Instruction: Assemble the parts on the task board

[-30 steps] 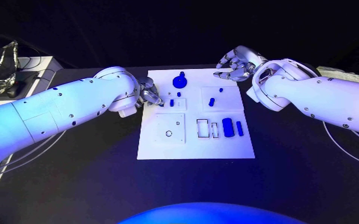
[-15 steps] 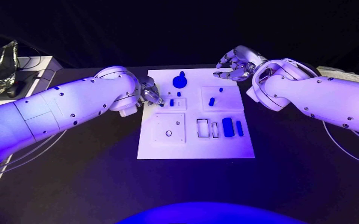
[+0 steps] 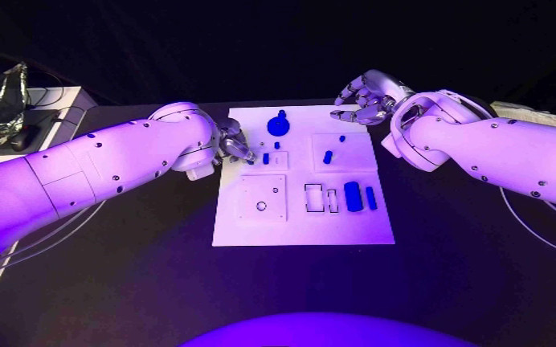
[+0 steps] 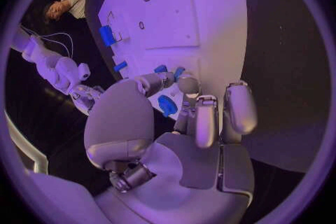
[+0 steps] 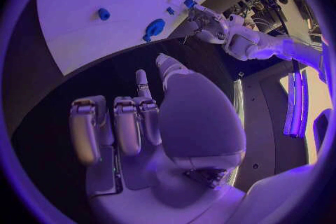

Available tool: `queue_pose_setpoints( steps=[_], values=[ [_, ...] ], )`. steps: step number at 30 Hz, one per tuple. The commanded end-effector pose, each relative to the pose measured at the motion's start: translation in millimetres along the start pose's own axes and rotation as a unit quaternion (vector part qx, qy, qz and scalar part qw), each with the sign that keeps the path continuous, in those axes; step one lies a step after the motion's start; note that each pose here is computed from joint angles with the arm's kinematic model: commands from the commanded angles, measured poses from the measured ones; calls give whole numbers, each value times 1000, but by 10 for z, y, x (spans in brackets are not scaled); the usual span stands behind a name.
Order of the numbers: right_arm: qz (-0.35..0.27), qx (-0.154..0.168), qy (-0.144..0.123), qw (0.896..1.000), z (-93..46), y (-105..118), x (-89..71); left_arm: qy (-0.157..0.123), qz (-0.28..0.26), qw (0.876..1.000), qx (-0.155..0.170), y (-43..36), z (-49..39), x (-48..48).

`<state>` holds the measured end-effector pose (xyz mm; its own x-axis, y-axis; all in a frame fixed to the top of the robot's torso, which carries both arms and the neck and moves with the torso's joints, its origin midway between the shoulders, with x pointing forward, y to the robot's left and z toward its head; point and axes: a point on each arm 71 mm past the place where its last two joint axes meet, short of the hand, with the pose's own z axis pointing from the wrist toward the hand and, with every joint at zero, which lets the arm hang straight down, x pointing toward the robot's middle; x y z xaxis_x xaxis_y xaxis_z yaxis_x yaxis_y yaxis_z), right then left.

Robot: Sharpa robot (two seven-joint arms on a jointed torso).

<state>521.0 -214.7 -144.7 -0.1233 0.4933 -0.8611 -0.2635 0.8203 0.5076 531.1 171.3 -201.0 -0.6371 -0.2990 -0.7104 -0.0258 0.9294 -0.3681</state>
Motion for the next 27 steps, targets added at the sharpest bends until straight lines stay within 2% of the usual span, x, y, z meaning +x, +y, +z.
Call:
queue_pose_setpoints(
  steps=[1, 11, 27],
  values=[
    [-3, -4, 4, 1000, -3, 8, 6, 22, -1, 1000, 7, -40, 13, 69],
    [-3, -4, 4, 1000, -5, 6, 4, 17, -6, 1000, 4, -27, 27, 55],
    [-3, -4, 3, 1000, -6, 1, 0, 7, -8, 1000, -1, 50, 14, 39]
  ],
)
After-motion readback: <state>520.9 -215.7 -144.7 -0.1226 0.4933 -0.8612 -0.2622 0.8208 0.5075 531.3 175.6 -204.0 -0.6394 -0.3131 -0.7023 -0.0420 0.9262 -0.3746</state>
